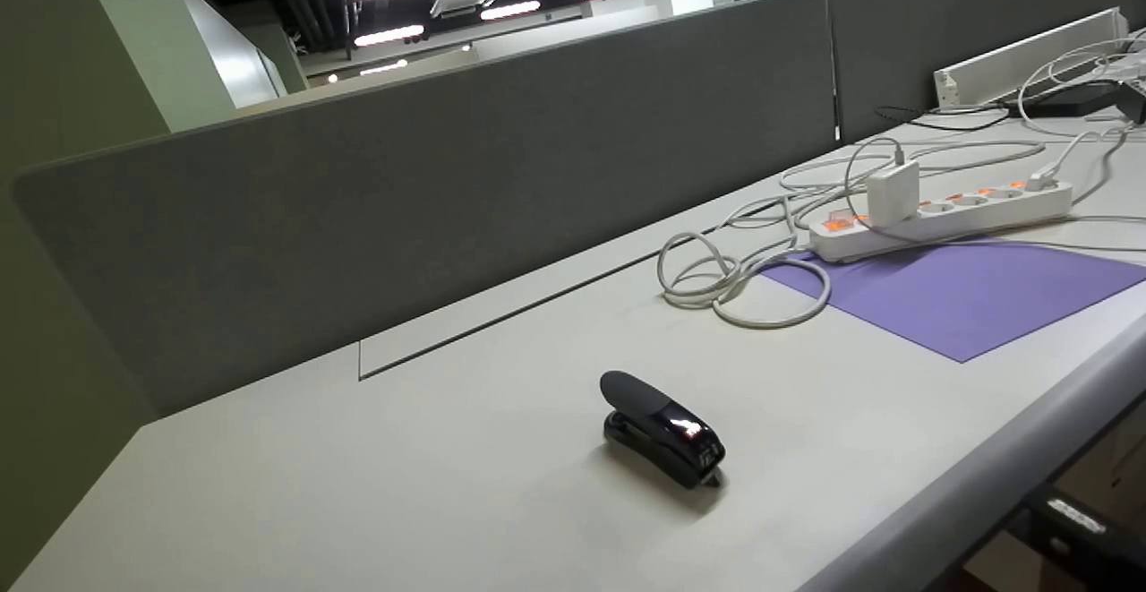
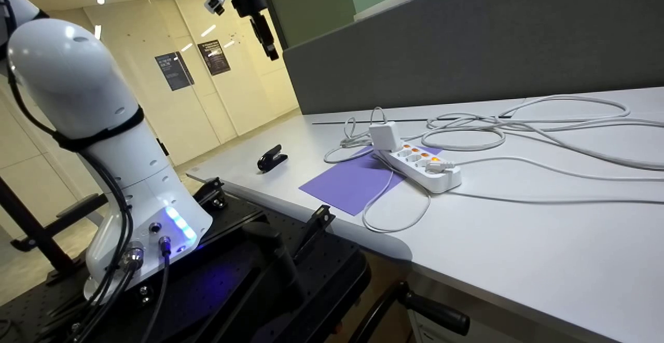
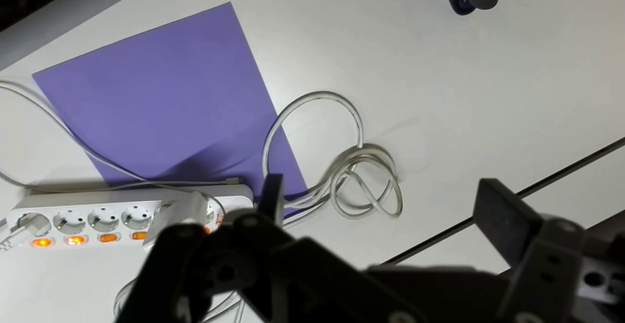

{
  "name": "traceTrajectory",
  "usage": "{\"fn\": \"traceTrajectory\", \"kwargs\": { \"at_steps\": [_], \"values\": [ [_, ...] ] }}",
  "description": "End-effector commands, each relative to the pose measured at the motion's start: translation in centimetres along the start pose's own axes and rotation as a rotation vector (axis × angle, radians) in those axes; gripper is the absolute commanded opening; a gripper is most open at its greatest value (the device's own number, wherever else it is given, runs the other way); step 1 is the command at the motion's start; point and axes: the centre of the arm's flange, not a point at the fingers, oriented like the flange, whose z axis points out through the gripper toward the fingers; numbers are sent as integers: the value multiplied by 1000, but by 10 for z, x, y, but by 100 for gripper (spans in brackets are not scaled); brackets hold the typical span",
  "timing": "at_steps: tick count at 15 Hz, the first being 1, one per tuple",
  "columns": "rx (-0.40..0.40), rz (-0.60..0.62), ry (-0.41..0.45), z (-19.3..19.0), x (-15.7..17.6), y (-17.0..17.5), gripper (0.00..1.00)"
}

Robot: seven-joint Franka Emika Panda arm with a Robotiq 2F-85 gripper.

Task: Turn on the third switch from the right

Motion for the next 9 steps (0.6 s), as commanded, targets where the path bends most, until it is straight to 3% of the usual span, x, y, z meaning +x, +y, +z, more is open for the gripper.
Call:
{"fn": "traceTrajectory", "kwargs": {
  "at_steps": [1,9],
  "values": [
    [-28,11,24,3,-6,21,100],
    [-116,108,103,20,2,117,100]
  ]
}}
